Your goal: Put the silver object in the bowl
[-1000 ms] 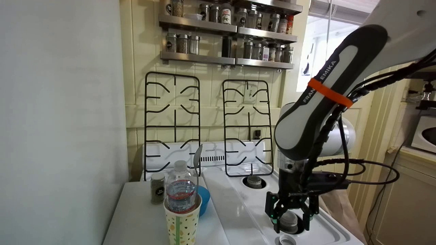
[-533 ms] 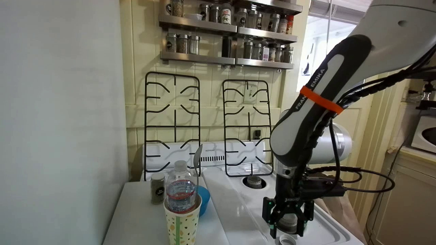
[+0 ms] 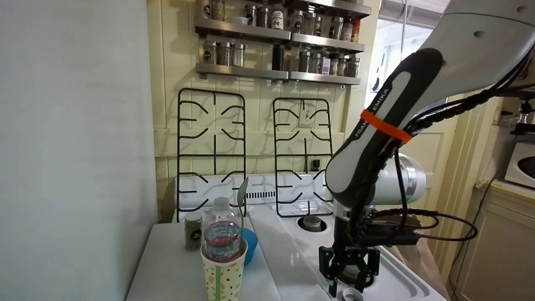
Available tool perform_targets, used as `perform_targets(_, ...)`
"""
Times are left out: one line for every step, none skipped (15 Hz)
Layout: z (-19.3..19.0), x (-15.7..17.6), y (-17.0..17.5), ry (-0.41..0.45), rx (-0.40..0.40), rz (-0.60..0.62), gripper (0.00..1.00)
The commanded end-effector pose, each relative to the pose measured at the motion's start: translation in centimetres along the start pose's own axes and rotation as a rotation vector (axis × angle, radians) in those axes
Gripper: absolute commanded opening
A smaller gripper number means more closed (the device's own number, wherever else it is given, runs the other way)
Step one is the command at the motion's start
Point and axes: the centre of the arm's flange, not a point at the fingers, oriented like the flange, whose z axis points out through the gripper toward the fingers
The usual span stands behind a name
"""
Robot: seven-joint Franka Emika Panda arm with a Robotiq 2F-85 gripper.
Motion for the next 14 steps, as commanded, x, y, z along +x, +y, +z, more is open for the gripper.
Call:
perform_targets(1.3,0.1,-0.4,-0.014,0.022,-0.003,0.40)
perform_targets(1.4,0.1,-0.4,-0.019,0.024,-0.003,0.31)
perform_targets(1.4,0.2,-0.4,-0.022,0.027,-0.003,0.24)
perform_targets(1.3,0.2,-0.5,-0.024,0.029,-0.006,0.23)
perform_targets(1.1,0.2,-0.6,-0.023,0.031,-0.014,0.23)
perform_targets(0.9,0.3,-0.7,-0.018,0.031,-0.017,0.21)
perform_targets(0.4,0.2,-0.8,-0.008,0.036,-0.022,0.19)
perform_targets(-0.7,-0.2,-0.7,0.019,0.049,-0.032,0.15)
perform_targets(-1.9,-0.6,-0.6,0.047,0.061,-0.042,0.06)
perform_targets(-3.2,-1.1,-0.3,0.085,0.064,-0.044,0.00)
perform_targets(-4.2,-1.4,-0.1,0.111,0.064,-0.044,0.00)
perform_targets(-4.9,-1.4,0.1,0.115,0.064,-0.039,0.00)
perform_targets(-5.4,-1.5,0.2,0.116,0.064,-0.040,0.26)
perform_targets(-5.8,-1.6,0.2,0.121,0.064,-0.040,0.27)
